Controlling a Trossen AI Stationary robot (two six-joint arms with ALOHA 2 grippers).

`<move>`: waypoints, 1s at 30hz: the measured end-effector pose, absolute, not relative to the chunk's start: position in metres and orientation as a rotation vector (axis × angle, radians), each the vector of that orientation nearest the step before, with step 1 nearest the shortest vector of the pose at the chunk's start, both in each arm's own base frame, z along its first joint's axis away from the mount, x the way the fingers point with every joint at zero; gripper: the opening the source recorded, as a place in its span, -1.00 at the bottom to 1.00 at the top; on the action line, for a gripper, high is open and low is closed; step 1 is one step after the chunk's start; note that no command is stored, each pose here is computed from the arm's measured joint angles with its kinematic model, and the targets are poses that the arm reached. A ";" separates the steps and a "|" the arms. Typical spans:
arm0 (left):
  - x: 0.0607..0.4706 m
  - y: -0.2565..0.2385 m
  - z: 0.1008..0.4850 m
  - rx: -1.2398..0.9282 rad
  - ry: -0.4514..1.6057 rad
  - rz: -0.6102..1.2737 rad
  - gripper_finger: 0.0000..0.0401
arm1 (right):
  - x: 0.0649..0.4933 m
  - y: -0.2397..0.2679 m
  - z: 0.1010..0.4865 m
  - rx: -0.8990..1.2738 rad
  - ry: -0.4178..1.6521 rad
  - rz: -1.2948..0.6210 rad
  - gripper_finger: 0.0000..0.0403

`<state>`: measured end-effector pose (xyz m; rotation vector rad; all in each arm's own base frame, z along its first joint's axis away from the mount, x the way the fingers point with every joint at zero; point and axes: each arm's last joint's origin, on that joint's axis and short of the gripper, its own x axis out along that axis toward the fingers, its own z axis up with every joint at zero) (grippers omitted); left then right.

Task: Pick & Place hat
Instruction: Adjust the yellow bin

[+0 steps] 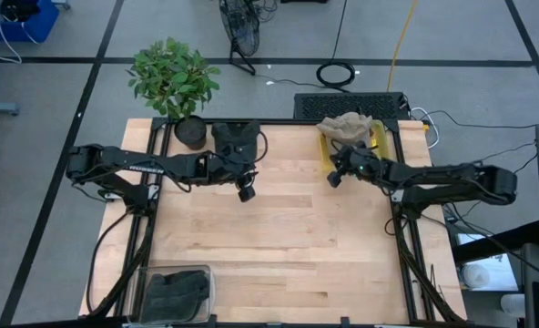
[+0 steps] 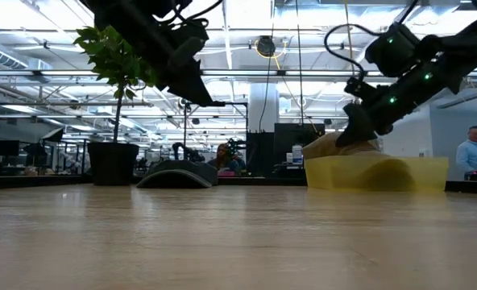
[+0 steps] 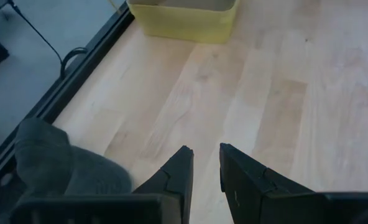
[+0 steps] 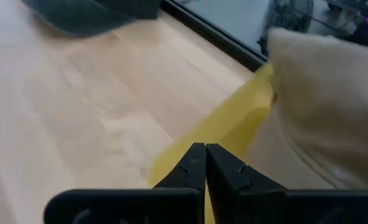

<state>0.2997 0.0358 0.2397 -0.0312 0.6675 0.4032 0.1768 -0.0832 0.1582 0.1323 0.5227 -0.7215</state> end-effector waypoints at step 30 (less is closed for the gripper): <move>0.301 0.030 0.240 -0.040 0.659 0.366 -0.57 | 0.167 -0.100 0.133 0.207 0.725 -0.651 -1.00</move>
